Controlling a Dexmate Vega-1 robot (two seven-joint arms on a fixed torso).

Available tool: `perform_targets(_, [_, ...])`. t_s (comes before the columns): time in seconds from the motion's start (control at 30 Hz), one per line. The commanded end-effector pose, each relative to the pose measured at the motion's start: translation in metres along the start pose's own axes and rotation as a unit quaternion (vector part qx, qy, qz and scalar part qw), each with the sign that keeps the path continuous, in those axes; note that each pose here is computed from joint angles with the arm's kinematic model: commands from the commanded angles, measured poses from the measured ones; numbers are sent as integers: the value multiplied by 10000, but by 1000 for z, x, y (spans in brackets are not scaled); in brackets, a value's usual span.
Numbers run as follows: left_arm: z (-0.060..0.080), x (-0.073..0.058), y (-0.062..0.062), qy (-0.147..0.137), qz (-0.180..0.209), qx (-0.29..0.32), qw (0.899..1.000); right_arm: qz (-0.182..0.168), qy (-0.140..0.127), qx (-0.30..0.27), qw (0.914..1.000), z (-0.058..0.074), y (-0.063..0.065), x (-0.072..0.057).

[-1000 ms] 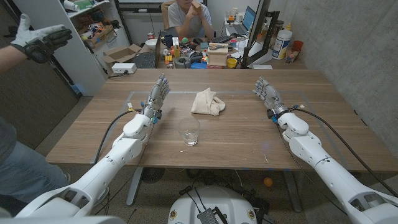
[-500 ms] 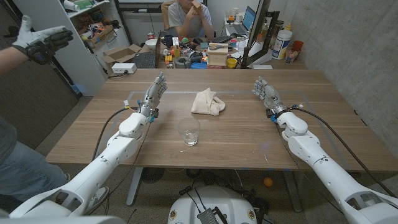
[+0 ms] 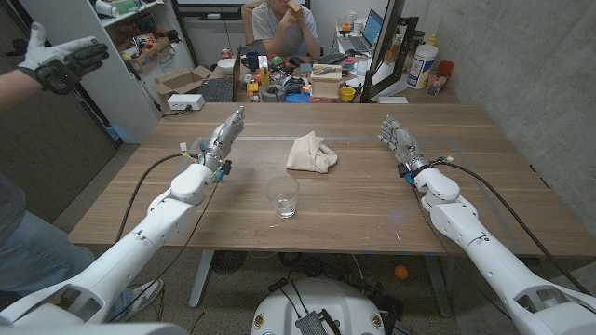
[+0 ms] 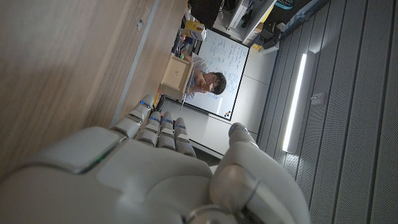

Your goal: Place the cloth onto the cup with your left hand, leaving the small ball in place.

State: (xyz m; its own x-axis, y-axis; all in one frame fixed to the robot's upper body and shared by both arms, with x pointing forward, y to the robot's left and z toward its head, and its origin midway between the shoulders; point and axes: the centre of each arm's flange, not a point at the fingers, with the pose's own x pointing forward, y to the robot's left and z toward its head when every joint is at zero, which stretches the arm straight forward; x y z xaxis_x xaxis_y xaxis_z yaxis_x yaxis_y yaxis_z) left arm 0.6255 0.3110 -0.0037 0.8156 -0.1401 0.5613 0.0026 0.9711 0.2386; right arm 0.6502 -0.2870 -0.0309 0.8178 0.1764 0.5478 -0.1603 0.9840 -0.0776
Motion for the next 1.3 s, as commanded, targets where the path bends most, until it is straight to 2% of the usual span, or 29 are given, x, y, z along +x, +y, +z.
perform_targets(0.03, [17, 3, 9, 27, -134, 940, 9955, -56, -80, -255, 9996, 7, 2, -1])
perform_targets(0.4, [34, 12, 4, -221, -494, 1483, 9875, -99, -126, -372, 9992, 10, 9, -4])
perform_targets(0.63, [49, 22, 3, -440, -656, 2135, 9738, -217, -246, -274, 9991, 14, 13, -5])
perform_targets(0.87, [60, 24, 1, -605, -767, 2873, 9529, -346, -266, -237, 9988, 14, 14, -10])
perform_targets(1.17, [72, 22, -6, -646, -1048, 3758, 9185, -444, -313, -169, 9984, 13, 19, -13])
perform_targets(1.2, [74, 21, -7, -673, -1073, 3856, 9140, -447, -316, -166, 9984, 13, 20, -14])
perform_targets(1.23, [78, 21, -9, -731, -1122, 4051, 9044, -460, -319, -143, 9983, 12, 22, -14])
perform_targets(1.27, [78, 21, -9, -729, -1121, 4059, 9041, -461, -319, -142, 9983, 12, 22, -14])
perform_targets(1.3, [80, 20, -10, -760, -1147, 4146, 8996, -468, -322, -125, 9983, 12, 22, -14])
